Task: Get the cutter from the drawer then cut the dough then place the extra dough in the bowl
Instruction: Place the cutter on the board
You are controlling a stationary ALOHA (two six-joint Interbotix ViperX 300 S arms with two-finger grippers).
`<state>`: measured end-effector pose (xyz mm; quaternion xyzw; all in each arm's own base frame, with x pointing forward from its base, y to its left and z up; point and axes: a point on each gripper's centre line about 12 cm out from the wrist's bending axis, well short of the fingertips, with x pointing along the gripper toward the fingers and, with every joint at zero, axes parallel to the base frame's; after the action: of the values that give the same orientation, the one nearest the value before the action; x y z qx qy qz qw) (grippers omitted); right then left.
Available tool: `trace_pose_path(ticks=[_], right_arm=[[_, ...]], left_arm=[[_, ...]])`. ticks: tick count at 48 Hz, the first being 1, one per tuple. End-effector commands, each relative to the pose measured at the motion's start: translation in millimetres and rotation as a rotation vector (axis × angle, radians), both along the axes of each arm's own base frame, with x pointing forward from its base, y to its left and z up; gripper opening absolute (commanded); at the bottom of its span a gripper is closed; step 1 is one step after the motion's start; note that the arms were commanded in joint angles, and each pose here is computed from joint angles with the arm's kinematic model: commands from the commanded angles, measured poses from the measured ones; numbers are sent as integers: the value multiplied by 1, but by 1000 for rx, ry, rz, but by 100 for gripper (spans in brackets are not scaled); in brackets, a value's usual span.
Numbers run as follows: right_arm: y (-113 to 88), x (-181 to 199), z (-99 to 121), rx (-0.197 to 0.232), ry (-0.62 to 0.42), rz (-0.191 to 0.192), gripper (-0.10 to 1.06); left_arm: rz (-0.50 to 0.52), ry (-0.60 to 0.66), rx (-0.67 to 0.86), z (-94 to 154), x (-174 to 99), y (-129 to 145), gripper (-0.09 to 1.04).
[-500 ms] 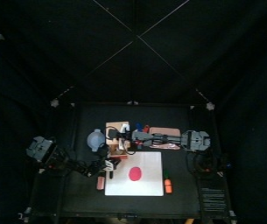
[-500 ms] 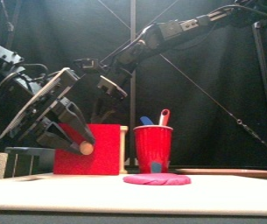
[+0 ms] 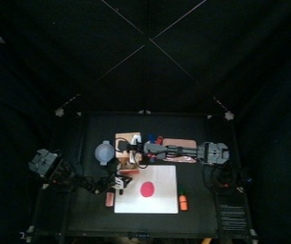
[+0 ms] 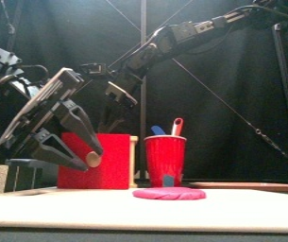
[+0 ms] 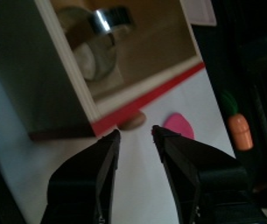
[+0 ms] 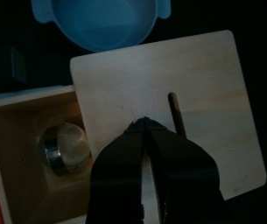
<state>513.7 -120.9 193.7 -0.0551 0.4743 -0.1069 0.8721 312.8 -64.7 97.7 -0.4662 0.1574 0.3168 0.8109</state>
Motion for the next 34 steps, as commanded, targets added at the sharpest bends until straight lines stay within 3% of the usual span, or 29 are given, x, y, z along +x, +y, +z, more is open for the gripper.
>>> trace_pose_path(ticks=[1,15,34], right_arm=[[0,-1,0,5,7,-3,2],[0,0,0,6,2,-3,2],[2,3,9,4,-17,-3,2]], left_arm=[[-5,-29,-2,7,6,-2,77],[-40,-46,14,14,0,-5,77],[-219,-183,211,48,-23,-5,76]])
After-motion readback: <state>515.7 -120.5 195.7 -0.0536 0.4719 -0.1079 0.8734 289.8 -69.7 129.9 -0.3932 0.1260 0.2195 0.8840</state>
